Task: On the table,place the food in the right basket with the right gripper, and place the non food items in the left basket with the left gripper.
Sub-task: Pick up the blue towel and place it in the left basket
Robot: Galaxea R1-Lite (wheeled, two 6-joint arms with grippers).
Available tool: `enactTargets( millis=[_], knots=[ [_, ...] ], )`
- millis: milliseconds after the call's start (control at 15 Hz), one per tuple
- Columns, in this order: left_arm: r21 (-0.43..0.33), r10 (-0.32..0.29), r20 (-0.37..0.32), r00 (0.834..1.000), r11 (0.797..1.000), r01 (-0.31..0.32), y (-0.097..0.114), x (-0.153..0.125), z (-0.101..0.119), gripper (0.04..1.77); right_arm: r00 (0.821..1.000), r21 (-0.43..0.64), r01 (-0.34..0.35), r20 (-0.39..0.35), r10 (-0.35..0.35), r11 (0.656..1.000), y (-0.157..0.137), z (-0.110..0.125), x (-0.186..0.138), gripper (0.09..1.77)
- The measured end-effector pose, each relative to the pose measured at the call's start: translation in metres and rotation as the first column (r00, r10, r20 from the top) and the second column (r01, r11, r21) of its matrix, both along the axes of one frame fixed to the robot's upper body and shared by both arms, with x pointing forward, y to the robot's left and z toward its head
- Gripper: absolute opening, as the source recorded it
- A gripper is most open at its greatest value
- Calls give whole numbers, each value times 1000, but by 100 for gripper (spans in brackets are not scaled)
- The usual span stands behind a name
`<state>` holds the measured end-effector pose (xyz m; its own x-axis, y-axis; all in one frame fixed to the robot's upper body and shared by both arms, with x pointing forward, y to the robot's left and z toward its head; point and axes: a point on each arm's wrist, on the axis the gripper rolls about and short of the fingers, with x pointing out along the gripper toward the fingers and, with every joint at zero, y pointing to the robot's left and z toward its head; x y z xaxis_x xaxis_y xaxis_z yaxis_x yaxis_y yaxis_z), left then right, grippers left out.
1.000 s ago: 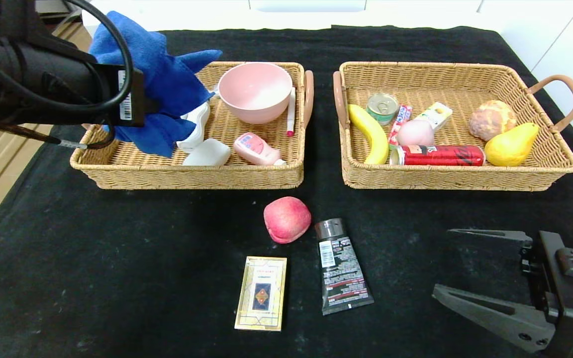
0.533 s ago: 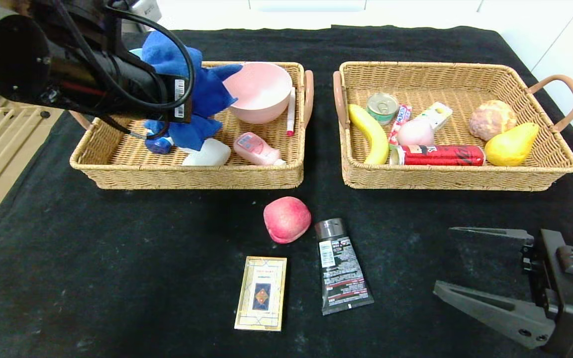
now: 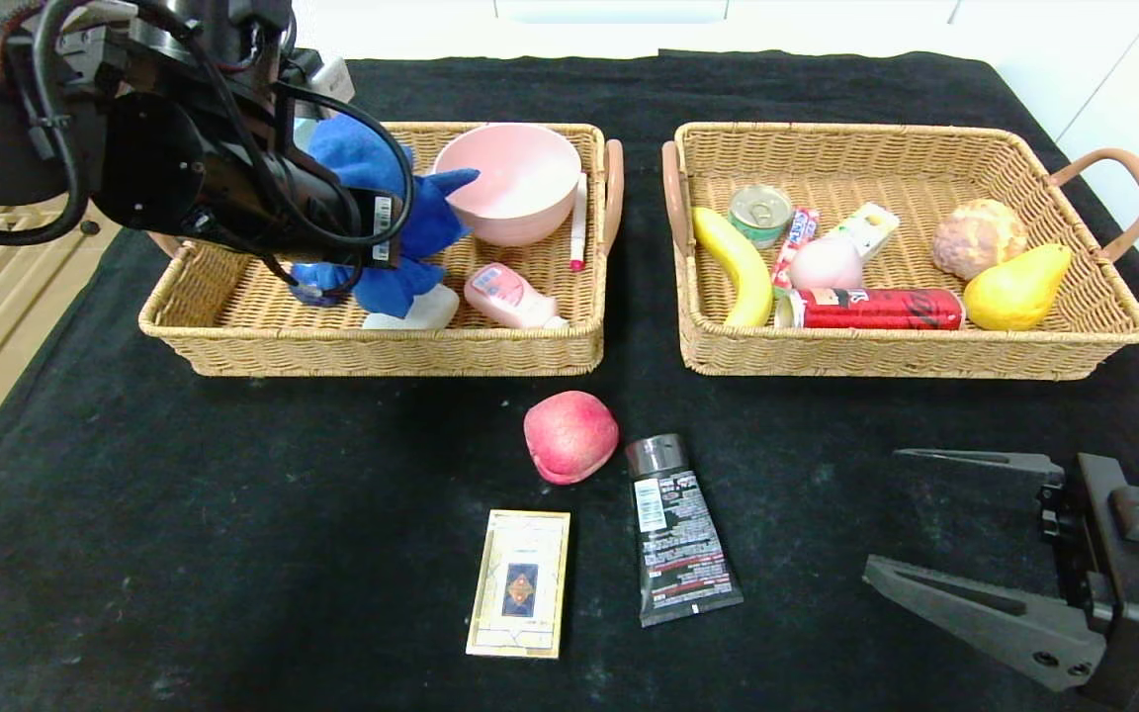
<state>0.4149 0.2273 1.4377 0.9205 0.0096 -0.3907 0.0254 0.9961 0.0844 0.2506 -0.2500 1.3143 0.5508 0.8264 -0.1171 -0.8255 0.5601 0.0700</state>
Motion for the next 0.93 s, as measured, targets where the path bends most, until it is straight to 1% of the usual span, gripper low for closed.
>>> enactTargets(
  millis=[267,333,533,733,933],
  knots=[
    [3,3,-11,1000,1000,-3,0,3,-4,25,1000,-1,-1,-1,1,1000,0,0,0,171],
    [2,4,-13,1000,1000,-4,0,3,-4,44,1000,-1,0,0,0,1000,0,0,0,171],
    [4,3,-19,1000,1000,-3,0,1,-5,85,1000,-1,-3,1,3,1000,0,0,-1,171],
    [7,0,-22,1000,1000,0,0,-1,-5,112,1000,-3,-5,2,5,1000,0,-1,-1,171],
    [10,-4,-24,1000,1000,5,0,-5,-4,131,1000,-5,-8,-1,8,1000,1,-2,-2,171]
  ],
)
